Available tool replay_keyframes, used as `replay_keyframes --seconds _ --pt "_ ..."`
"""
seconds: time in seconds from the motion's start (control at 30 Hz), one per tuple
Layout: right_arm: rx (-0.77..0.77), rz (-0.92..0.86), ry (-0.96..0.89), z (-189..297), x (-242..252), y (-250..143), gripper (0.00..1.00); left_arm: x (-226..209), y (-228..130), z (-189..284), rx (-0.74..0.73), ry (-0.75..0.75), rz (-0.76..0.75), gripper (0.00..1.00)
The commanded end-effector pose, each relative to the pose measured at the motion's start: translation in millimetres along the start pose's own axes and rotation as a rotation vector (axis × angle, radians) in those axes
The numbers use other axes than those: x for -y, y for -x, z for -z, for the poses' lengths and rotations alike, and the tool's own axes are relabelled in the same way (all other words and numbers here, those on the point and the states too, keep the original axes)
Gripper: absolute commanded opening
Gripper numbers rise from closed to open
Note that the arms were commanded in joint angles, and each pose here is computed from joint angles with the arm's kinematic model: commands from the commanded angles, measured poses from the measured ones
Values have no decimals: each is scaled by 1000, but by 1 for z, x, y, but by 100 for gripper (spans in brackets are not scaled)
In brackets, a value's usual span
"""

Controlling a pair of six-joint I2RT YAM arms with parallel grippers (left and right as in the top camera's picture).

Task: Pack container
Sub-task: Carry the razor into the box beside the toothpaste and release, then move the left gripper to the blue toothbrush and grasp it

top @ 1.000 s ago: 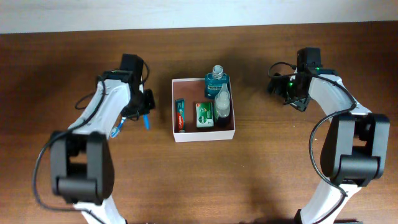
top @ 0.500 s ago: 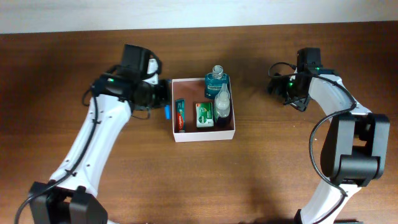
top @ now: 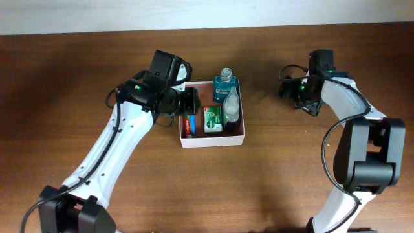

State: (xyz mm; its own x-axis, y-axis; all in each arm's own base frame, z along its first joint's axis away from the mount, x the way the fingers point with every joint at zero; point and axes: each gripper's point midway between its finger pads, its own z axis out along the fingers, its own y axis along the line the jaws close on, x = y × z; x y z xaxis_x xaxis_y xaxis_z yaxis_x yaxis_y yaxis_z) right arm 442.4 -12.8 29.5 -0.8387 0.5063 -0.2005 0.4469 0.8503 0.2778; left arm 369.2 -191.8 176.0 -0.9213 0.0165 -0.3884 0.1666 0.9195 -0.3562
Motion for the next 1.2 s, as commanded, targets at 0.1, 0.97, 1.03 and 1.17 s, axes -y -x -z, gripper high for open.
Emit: replay_keyframes --seconds 0.1,0.97,1.03,1.17 --pt "-3 -2 -13 -3 4 0 99 2 9 -1 27 -9 -3 86" --pt "-3 -2 -13 -3 4 0 99 -200 14 20 10 382 292 99" --pt "-3 -2 -13 -3 4 0 99 -204 9 8 -35 384 243 99" --pt "-3 -2 -13 -3 4 0 99 -216 -1 -20 -123 384 158 95"
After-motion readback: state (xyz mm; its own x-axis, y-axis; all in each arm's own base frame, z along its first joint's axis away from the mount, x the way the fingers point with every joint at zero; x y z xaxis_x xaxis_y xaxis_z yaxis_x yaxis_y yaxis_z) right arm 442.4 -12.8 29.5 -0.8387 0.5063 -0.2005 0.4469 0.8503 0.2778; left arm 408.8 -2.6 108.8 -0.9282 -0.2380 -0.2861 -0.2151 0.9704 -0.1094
